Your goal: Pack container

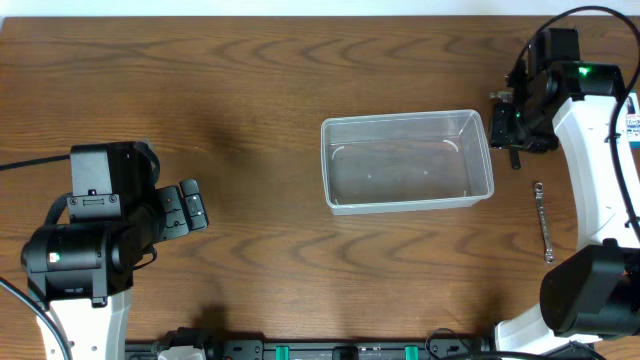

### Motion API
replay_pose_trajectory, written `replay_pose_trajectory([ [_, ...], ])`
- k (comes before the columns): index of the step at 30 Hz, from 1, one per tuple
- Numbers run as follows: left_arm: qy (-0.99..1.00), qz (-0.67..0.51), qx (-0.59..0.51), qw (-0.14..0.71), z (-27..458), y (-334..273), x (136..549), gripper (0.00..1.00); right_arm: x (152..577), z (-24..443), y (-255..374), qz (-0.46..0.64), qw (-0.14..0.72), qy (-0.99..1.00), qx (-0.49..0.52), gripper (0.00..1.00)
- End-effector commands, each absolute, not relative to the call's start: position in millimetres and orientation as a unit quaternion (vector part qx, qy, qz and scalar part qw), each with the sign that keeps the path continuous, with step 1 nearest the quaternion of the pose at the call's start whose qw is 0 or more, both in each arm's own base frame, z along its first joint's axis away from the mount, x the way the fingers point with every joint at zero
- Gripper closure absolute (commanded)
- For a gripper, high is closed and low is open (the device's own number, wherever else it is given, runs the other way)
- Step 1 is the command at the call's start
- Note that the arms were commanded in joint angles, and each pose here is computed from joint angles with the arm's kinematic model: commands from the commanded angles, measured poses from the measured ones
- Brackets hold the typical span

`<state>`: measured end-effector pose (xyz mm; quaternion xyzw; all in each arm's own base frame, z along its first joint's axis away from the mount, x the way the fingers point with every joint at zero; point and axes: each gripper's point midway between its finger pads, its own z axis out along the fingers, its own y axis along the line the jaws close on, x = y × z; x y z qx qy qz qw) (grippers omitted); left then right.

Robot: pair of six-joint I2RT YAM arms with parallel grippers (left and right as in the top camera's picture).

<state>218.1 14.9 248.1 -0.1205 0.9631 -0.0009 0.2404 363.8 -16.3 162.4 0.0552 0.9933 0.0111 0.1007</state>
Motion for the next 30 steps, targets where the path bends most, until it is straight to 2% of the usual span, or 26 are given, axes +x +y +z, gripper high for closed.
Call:
replay_pose_trajectory([
  [1,0.961,-0.002,-0.127,0.247,253,16,220,0.02,368,169,-7,0.033,0.117,0.992,-0.025,0.57],
  [14,0.961,-0.001,-0.127,0.246,253,16,220,0.02,370,119,-7,0.036,0.044,0.997,-0.051,0.55],
  [30,0.961,-0.001,-0.127,0.247,253,16,220,0.02,366,94,-7,0.039,0.003,0.998,-0.049,0.53],
])
